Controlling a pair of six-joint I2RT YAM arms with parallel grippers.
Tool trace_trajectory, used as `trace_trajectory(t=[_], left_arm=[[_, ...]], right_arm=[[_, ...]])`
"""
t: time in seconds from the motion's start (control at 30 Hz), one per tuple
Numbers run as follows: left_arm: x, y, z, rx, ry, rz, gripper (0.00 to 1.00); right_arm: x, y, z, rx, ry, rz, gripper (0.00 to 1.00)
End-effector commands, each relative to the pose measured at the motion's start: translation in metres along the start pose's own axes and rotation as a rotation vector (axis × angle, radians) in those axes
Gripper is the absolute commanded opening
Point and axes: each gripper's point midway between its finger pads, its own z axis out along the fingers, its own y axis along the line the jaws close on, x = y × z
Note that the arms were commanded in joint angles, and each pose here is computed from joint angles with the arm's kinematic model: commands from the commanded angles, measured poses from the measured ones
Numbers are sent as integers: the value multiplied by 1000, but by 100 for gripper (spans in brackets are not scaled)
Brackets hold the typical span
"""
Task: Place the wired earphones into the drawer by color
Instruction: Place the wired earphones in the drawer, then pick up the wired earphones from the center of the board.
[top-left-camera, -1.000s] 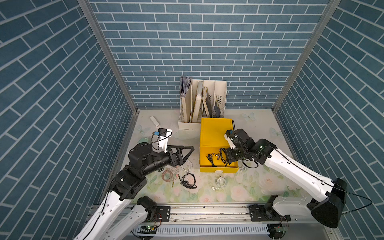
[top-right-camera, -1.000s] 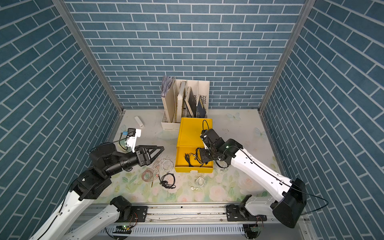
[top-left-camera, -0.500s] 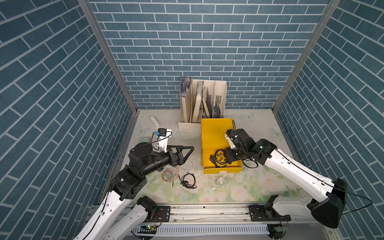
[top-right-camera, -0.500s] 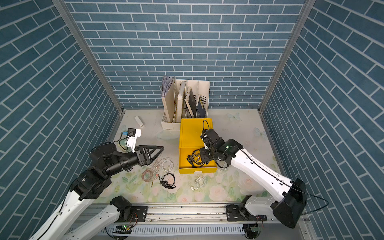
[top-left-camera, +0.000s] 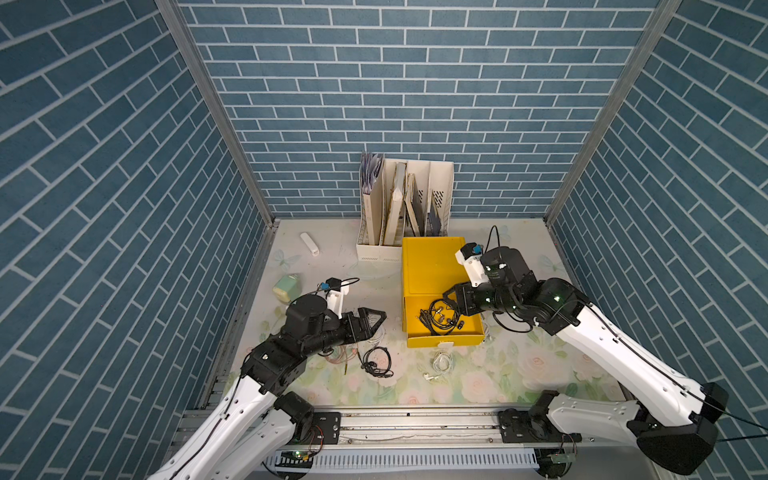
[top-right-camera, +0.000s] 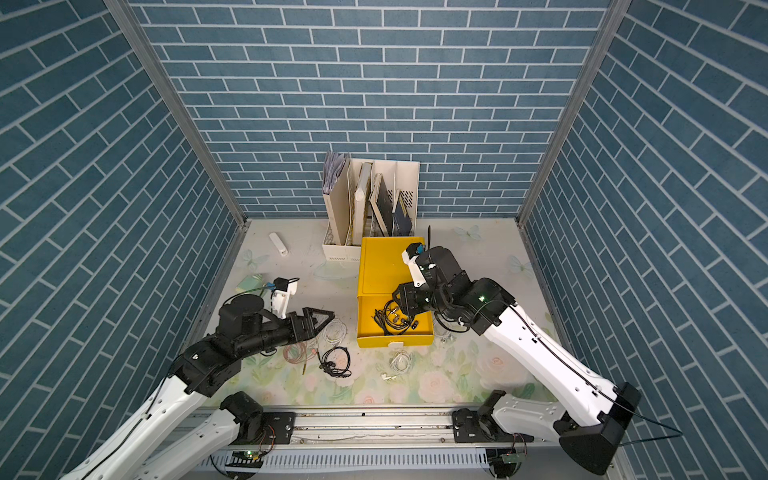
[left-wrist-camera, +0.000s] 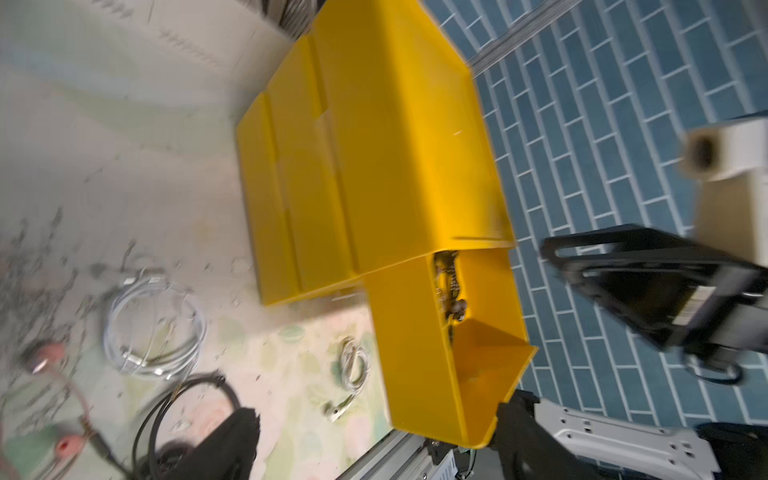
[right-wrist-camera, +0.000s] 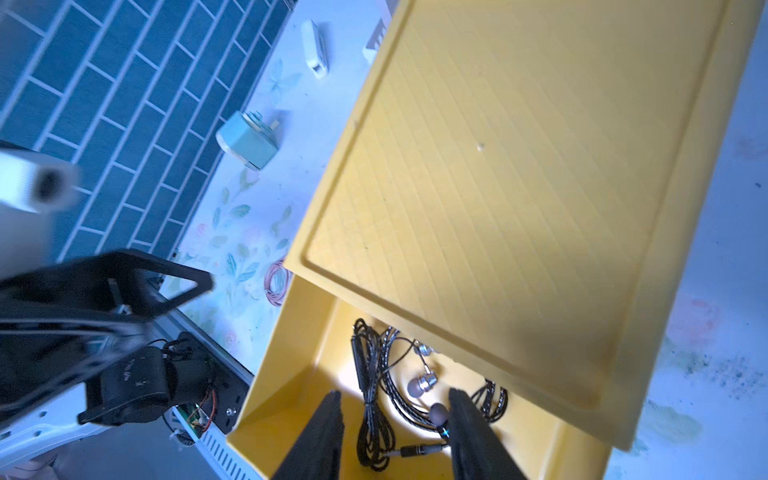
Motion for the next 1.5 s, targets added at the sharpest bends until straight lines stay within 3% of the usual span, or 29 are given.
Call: trace_trajectory(t=[0.0, 0.13, 0.27, 0.47, 0.83, 1.47], left_arm=[[22, 36, 6, -191, 55, -50, 93], [34, 53, 15, -324, 86, 9, 87], [44, 78, 33, -496, 140, 88, 71], [42, 98, 58, -662, 188, 225, 63], [56, 128, 90, -744, 283, 303, 54], [73, 154, 92, -800, 345, 325, 40]], right_arm=[[-20, 13, -19, -47, -62, -29, 46], [-26, 19, -22, -67, -72, -30, 46], [-21, 15, -14, -60, -60, -22, 45], [-14, 13, -12, -61, -52, -14, 45], [-6, 11, -15, -66, -49, -7, 45], [-1, 8, -13, -65, -46, -3, 45]])
